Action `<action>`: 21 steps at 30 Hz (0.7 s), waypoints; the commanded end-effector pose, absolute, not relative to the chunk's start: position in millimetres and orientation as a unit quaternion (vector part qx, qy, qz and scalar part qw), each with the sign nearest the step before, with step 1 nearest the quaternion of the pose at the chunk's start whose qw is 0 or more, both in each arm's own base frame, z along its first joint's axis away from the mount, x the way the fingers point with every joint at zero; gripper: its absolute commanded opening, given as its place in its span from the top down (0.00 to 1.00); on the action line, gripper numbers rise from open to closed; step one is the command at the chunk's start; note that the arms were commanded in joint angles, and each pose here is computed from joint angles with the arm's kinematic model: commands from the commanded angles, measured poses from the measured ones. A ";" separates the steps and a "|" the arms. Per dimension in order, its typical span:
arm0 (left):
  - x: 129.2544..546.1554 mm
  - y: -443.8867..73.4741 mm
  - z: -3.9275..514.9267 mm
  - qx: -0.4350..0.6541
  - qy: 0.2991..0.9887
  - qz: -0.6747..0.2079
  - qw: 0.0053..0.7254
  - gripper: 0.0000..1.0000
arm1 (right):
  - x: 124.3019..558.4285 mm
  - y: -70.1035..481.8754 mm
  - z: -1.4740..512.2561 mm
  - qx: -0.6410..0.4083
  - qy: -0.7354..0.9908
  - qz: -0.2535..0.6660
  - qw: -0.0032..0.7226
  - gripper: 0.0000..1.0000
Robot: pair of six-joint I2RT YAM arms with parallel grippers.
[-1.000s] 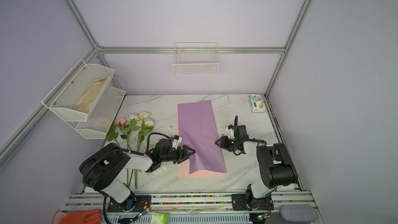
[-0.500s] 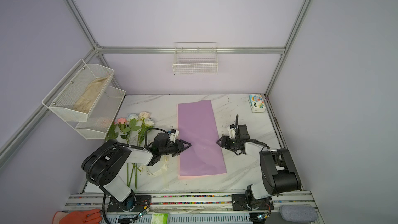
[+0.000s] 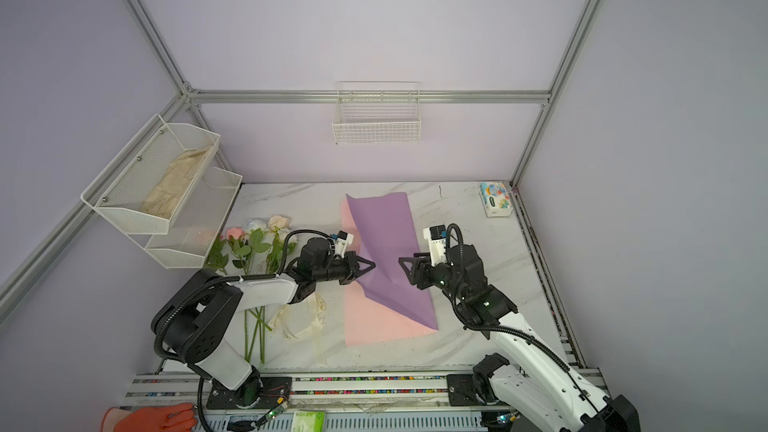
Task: Tie the bouquet of fake flowers
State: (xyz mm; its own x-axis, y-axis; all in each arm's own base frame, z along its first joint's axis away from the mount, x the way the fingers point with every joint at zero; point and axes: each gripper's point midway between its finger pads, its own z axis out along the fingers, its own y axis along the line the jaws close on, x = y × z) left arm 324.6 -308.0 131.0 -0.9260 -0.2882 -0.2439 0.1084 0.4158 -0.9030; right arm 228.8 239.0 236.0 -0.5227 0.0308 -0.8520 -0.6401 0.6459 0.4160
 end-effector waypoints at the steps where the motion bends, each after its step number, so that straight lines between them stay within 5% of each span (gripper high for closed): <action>1: 337.3 -317.4 174.0 -0.021 0.804 -0.554 0.214 0.95 | 203.8 270.5 235.2 -0.282 0.757 0.333 0.485 0.41; 8: 340.1 -318.4 178.2 -0.021 0.806 -0.551 0.215 0.95 | 159.8 313.7 225.9 -0.402 0.692 0.282 0.529 0.30; 21: 341.9 -321.5 188.2 -0.014 0.801 -0.558 0.216 0.95 | 178.6 323.0 184.7 -0.411 0.727 0.110 0.539 0.25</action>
State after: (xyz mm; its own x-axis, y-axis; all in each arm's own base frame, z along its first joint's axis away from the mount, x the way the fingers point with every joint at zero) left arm 327.2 -310.0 133.1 -0.9365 -0.2694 -0.2243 0.0857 0.4446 -0.8916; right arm 160.0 328.6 160.5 -0.1214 -0.4912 -0.8625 -0.8146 0.5458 -0.1961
